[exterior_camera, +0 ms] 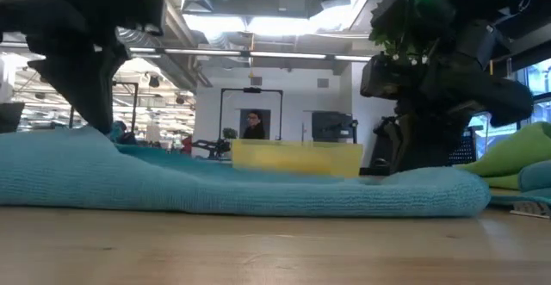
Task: Fold microfiber towels
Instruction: Fold the left blue microfiber towel
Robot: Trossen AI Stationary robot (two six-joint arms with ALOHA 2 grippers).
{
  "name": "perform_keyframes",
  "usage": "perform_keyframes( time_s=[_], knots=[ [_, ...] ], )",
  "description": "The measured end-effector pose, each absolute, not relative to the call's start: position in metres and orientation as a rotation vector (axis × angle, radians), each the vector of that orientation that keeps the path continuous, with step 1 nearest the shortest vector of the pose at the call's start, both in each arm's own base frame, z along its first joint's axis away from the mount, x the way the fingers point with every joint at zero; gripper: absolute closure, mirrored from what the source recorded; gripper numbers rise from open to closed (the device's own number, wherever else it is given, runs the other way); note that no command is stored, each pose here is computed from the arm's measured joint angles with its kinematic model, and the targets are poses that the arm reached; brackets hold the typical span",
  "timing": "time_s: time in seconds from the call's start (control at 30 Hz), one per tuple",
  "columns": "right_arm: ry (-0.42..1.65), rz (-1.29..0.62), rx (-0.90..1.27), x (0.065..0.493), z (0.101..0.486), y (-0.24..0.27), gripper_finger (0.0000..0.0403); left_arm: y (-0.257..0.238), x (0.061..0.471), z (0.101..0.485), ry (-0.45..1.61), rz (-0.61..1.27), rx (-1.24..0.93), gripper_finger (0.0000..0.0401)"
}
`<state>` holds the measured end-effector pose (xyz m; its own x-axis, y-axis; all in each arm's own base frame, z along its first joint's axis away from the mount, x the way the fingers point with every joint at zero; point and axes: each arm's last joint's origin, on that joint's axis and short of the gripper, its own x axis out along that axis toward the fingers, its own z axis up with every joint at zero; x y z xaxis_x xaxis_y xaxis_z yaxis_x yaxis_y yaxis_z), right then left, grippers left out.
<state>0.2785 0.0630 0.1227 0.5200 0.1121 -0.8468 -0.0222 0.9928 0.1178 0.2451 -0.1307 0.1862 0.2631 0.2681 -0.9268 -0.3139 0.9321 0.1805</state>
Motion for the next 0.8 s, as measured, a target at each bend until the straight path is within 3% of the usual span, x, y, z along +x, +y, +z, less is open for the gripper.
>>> perform_keyframes(
  time_s=[0.17, 0.47, 0.8],
  knots=[
    [0.974, 0.084, 0.111, 0.277, 0.136, 0.063, 0.0402, -0.124, 0.244, 0.182, 1.267, 0.416, -0.042, 0.0401],
    [1.045, 0.05, 0.13, 0.277, 0.122, 0.06, 0.0402, -0.117, 0.247, 0.182, 1.259, 0.447, -0.042, 0.0395],
    [1.038, -0.01, 0.117, 0.278, 0.12, 0.058, 0.0377, -0.112, 0.248, 0.19, 1.3, 0.446, -0.001, 0.0322]
  ],
)
